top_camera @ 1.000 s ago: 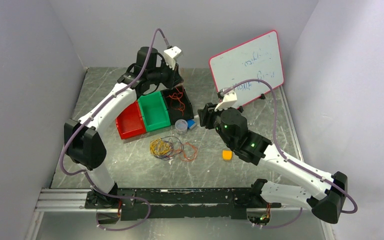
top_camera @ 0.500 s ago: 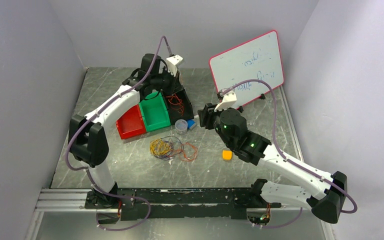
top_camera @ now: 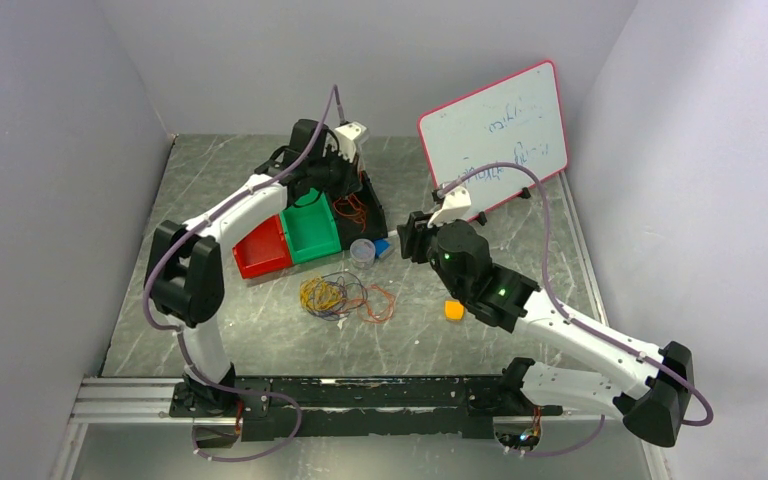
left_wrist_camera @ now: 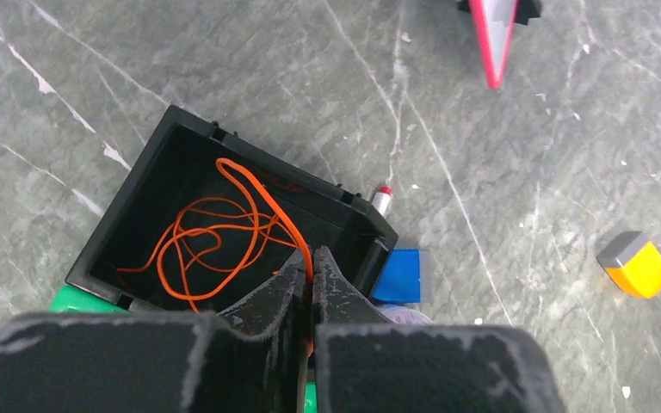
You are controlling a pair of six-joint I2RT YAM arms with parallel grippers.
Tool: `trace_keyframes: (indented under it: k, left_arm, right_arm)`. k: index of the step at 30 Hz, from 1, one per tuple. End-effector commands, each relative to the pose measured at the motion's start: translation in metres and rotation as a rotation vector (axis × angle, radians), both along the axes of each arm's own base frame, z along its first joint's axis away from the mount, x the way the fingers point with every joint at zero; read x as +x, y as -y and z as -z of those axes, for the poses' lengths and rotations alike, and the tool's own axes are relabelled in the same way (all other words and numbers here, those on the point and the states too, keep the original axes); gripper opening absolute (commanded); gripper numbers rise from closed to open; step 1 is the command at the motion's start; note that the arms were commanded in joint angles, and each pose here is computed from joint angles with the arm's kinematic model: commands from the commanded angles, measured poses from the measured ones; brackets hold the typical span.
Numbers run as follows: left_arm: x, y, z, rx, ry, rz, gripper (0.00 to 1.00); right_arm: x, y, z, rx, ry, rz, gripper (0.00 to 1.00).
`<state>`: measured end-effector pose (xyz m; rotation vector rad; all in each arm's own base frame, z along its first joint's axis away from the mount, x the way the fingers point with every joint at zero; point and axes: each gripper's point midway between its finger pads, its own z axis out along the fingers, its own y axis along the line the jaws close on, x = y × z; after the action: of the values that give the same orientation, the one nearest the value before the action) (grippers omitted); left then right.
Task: Untangle the cables
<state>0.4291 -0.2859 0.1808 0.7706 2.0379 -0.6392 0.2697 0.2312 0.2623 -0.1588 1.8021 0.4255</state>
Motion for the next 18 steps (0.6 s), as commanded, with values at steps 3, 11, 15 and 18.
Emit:
trace_keyframes:
  k: [3, 11, 15, 18]
  left_arm:
    - [0.029, -0.003, 0.029, 0.035, -0.029, -0.101, 0.07]
    - [0.051, -0.007, 0.072, 0.088, -0.101, -0.202, 0.07]
    - [0.059, -0.008, 0.090, 0.105, -0.128, -0.237, 0.07]
    - [0.063, -0.008, 0.108, 0.128, -0.163, -0.253, 0.07]
  right_arm:
    - [0.000, 0.011, -0.001, 0.004, 0.002, 0.047, 0.48]
    - [-0.006, 0.023, -0.002, 0.028, 0.000, 0.068, 0.48]
    - [-0.008, 0.027, -0.003, 0.016, -0.004, 0.074, 0.48]
    - [-0.009, 0.030, -0.004, 0.018, -0.001, 0.082, 0.48]
